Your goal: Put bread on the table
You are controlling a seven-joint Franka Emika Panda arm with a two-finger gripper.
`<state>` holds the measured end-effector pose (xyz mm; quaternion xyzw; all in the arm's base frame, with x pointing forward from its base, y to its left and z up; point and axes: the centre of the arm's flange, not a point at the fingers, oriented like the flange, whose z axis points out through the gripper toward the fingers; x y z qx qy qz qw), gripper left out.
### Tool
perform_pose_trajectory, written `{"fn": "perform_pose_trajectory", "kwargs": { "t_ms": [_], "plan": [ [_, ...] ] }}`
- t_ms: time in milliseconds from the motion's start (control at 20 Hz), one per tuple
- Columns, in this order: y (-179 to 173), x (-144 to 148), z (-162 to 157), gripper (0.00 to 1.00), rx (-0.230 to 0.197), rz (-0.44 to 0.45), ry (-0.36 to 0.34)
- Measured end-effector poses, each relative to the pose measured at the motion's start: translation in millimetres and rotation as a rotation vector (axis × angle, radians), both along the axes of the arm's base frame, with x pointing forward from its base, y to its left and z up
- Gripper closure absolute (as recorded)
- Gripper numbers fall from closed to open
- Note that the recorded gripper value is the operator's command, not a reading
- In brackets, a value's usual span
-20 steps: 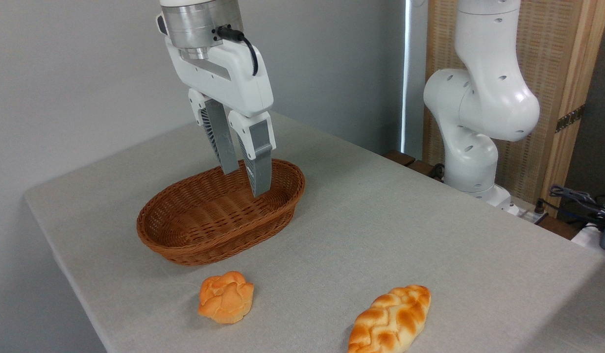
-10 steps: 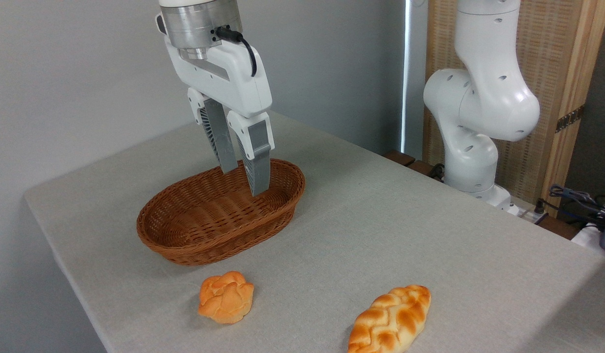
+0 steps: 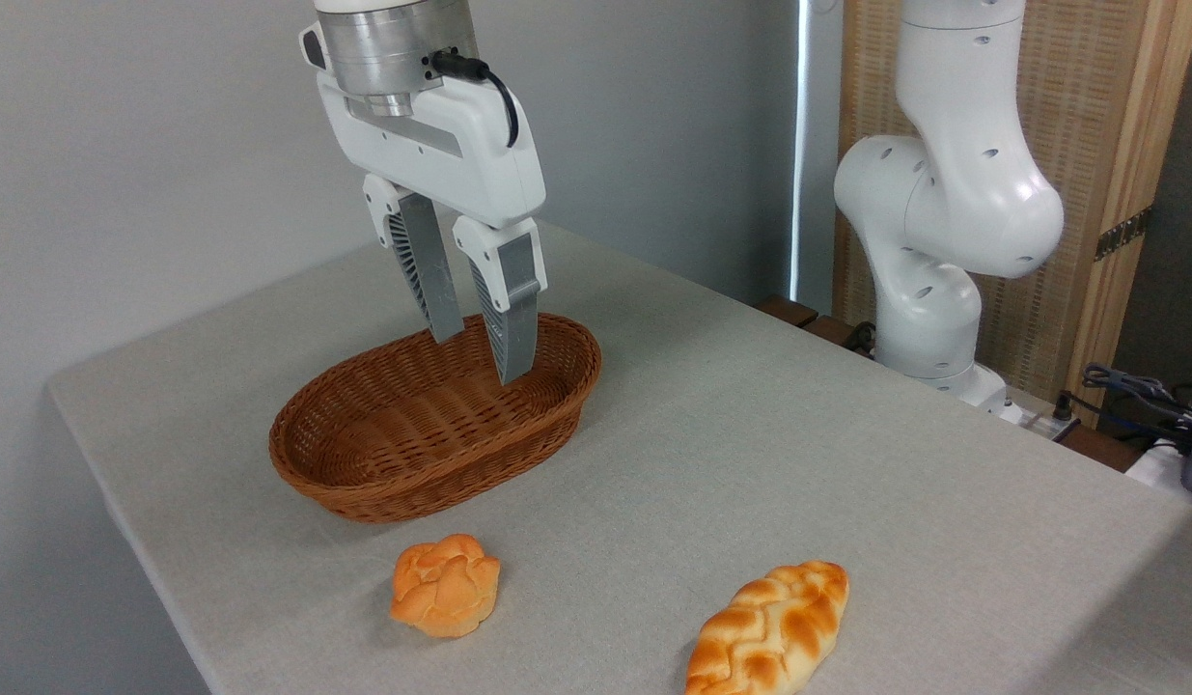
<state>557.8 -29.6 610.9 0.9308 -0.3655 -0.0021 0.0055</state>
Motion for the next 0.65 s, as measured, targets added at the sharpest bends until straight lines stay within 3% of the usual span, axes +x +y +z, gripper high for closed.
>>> {"fn": "perform_pose_trajectory", "kwargs": {
  "t_ms": [650],
  "plan": [
    [-0.8, 3.5, 4.9, 0.0, -0.008, 0.017, -0.033]
  ]
}}
